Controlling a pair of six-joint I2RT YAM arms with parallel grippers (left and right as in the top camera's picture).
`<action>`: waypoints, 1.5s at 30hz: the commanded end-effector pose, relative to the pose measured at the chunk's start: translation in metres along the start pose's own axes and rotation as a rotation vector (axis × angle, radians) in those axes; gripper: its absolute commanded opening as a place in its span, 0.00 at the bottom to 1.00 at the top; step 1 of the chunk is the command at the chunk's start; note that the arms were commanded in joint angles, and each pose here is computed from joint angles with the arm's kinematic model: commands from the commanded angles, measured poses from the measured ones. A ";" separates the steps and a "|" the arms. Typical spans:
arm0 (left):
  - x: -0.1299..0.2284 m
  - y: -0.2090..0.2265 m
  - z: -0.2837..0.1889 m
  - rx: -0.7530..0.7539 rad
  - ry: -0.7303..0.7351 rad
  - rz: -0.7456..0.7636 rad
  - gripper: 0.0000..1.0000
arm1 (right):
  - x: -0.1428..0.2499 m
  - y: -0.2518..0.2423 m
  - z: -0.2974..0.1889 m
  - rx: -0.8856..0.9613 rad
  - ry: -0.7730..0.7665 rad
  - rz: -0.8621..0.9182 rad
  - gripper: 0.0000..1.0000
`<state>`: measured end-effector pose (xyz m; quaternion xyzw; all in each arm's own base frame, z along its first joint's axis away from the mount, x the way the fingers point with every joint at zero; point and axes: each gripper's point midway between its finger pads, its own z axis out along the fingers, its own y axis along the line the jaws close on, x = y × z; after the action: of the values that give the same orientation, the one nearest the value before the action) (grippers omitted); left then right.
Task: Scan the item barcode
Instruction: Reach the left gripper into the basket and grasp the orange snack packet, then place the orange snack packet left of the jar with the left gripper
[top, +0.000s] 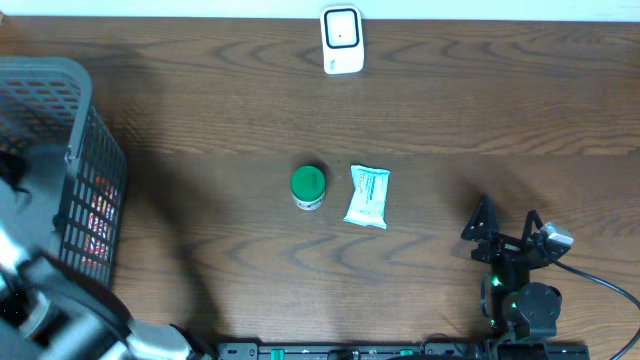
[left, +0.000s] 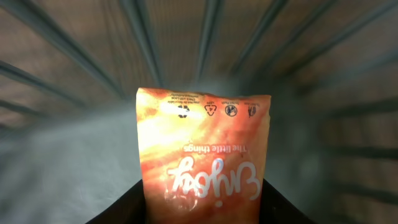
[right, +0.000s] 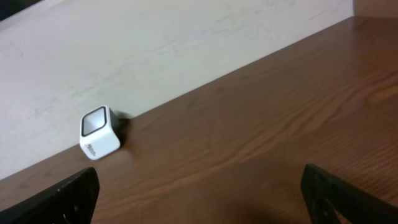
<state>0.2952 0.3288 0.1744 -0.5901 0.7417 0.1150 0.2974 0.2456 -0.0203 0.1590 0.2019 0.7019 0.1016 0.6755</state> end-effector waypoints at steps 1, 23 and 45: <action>-0.045 -0.021 -0.096 0.179 -0.183 -0.024 0.45 | 0.000 -0.001 0.000 0.006 0.000 -0.003 0.99; 0.263 -0.107 -0.248 0.529 0.397 0.417 0.42 | 0.000 -0.001 0.000 0.006 0.000 -0.004 0.99; 0.428 -0.113 -0.089 -0.084 0.543 -0.038 0.68 | 0.000 -0.001 0.000 0.006 0.000 -0.004 0.99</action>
<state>0.3135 -0.1002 0.0093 -0.6235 0.7805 -0.0231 0.0384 0.2456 -0.0203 0.1589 0.2019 0.7020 0.1016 0.6753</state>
